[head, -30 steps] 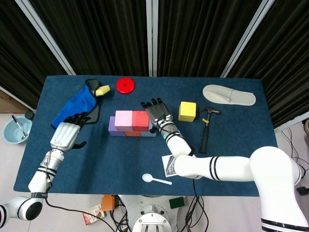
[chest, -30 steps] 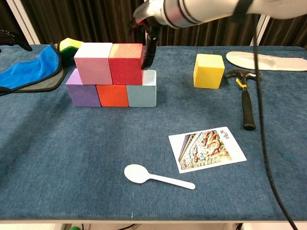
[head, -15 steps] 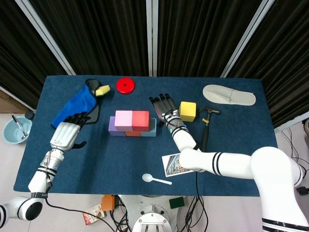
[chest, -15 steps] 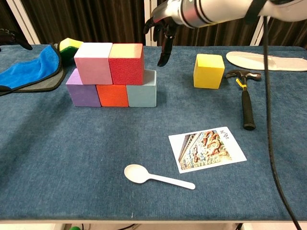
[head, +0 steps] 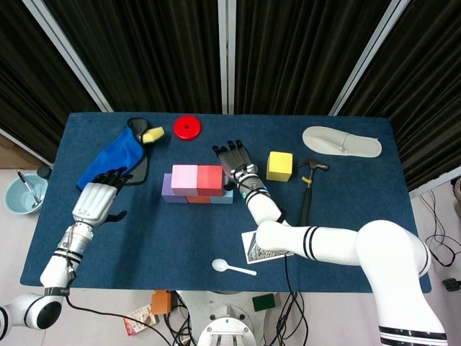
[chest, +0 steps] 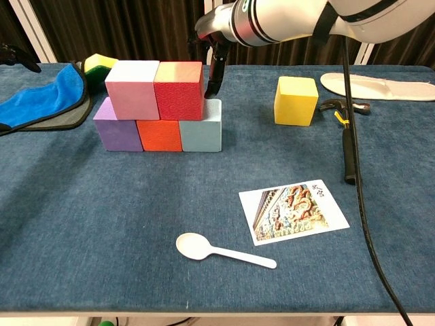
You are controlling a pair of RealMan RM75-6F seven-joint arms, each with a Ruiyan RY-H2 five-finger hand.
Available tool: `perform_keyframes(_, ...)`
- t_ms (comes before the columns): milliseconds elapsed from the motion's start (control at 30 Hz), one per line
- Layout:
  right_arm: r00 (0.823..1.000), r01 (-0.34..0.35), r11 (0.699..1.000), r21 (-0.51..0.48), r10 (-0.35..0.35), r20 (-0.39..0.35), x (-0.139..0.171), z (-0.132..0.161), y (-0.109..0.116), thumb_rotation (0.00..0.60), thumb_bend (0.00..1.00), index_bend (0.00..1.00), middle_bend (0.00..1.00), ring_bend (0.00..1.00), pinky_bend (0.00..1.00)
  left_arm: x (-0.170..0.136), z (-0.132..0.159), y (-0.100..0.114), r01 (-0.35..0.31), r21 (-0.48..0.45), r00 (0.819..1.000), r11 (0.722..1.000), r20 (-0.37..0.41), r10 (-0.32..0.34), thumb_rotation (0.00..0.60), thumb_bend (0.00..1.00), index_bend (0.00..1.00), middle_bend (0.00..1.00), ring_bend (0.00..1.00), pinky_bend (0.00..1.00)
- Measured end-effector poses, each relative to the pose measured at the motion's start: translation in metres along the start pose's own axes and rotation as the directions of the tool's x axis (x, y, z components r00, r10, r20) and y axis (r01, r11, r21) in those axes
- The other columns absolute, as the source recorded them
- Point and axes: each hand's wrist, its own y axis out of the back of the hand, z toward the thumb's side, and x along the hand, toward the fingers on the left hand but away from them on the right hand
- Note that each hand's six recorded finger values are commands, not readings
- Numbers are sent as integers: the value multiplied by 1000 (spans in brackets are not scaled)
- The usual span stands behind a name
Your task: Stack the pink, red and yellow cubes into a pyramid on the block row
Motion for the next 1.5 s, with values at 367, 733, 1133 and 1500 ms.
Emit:
perform_keyframes(367, 1000, 3, 1000, -11, -3, 2, -2, 1, 2, 600, 202, 67, 134, 0, 0, 0, -1, -1, 0, -3, 1000, 1000, 0, 0, 594, 158, 162, 71, 108, 207)
perform_keyframes(733, 1000, 11, 1000, 0, -11, 4, -4, 4, 3, 600, 203, 65, 141, 0, 0, 0, -3, -2, 2, -6, 1000, 1000, -4, -2, 599, 159, 162, 71, 108, 207)
perform_keyframes(1133, 1000, 7, 1000, 5, -7, 2, -5, 8, 0, 600, 203, 65, 143, 0, 0, -1, -6, -5, 6, -12, 1000, 1000, -11, -6, 599, 158, 163, 71, 108, 207)
perform_keyframes(1500, 999, 38, 997, 61, -40, 35, 17, -27, 13, 600, 206, 65, 146, 0, 0, 0, -6, -7, 18, -11, 1000, 1000, -9, -18, 597, 158, 162, 71, 108, 208)
